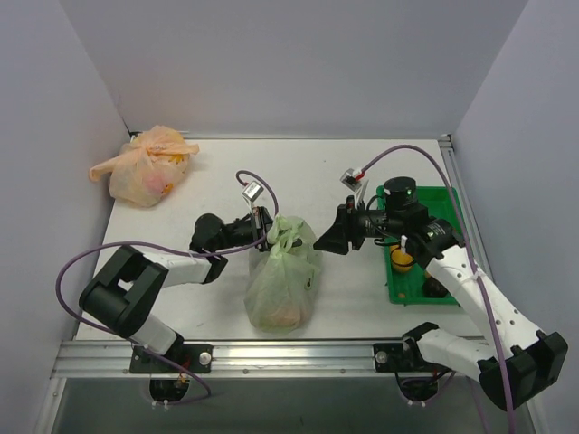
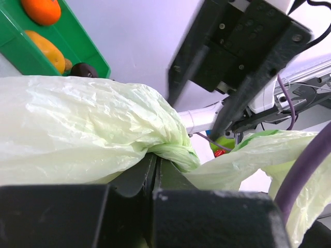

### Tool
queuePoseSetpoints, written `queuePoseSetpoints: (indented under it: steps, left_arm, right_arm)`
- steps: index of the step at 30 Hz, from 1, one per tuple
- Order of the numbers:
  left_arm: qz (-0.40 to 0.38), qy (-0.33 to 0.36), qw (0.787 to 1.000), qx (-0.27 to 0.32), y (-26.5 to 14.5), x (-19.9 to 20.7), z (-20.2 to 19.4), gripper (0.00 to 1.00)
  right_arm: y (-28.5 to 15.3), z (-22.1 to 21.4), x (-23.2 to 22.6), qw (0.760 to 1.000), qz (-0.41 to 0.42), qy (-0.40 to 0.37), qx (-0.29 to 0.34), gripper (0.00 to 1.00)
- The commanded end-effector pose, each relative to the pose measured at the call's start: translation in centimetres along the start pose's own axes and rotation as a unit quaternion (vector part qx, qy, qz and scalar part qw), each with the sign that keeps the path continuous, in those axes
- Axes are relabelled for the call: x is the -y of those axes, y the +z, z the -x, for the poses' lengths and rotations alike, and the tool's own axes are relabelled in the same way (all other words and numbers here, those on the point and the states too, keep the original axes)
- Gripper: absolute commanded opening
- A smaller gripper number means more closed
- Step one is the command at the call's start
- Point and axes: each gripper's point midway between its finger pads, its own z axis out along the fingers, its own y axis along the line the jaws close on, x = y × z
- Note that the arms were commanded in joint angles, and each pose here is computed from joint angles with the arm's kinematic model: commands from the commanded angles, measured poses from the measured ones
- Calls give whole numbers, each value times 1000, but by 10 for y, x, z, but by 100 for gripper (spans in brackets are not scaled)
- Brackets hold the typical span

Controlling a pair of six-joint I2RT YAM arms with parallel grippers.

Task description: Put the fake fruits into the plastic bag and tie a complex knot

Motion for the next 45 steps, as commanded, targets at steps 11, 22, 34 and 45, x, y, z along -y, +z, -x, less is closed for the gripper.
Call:
queuePoseSetpoints:
  steps: [11,22,34,45]
  left_arm:
    - [-13,-39,999,24,20,17,19,0]
    - [39,-102,993,31,24,4,21,0]
    - [6,-94,994,48,29,21,33,0]
    - [-22,-94,994,52,33,35,30,0]
  right_arm:
    - [11,-4,21,998,-18,-4,58,27]
    - [33,9,14,994,-27,-22,101,36]
    - [31,-4,29,992,-86,-31,84,45]
    - [45,14,22,989,-76,-50,118,50]
